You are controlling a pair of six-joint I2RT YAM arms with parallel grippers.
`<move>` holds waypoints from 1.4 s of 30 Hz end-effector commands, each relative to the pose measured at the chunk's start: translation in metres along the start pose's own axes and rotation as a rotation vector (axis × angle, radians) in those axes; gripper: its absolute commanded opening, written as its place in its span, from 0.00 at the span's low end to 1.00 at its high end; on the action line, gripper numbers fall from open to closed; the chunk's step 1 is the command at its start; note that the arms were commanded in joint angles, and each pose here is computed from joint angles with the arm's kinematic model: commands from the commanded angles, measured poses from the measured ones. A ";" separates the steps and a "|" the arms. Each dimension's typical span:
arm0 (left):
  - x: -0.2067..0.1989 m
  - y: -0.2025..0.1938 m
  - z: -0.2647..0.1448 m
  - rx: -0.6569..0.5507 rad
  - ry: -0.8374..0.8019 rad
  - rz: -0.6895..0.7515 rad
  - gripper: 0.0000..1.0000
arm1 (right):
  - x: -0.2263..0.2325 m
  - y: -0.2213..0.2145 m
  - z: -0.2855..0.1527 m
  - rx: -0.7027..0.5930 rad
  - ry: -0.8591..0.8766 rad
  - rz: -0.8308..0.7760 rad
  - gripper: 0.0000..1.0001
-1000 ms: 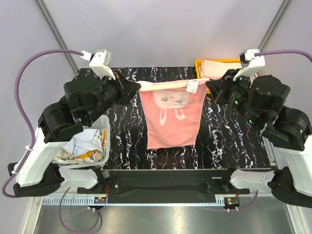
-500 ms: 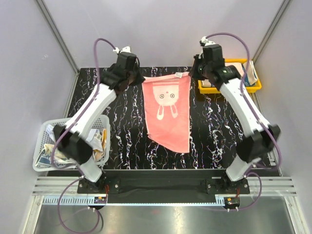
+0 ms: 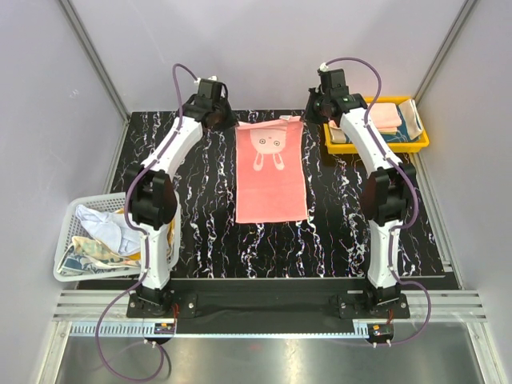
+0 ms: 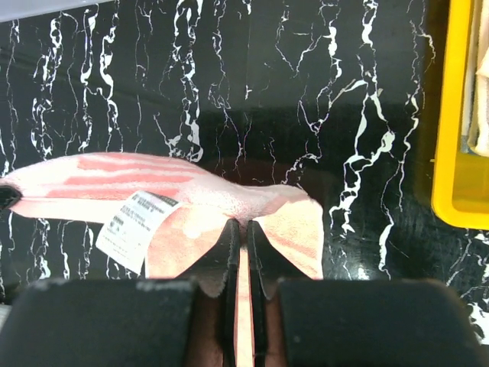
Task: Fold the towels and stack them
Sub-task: Flatten out the crumpled towel, then fold the towel
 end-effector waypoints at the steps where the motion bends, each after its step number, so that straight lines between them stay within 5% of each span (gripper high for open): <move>1: -0.004 0.006 -0.008 -0.023 -0.073 0.015 0.00 | 0.001 0.005 -0.011 -0.020 0.026 0.024 0.00; 21: 0.050 -0.118 -0.028 0.200 0.020 -0.077 0.00 | -0.035 -0.141 -0.036 0.240 -0.014 0.132 0.00; 42: 0.055 -0.141 -0.067 0.217 0.058 -0.023 0.00 | -0.021 -0.163 -0.071 0.246 0.029 0.115 0.00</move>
Point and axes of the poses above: each gripper's point midway between its finger pads, its own z axis out along the fingers, its own x axis along the line the jaws close on, y = z × x, the point moved 9 cm from there along -z, back along the fingers, and after that the axes turned 4 degrees about -z, right-handed, at the moved point
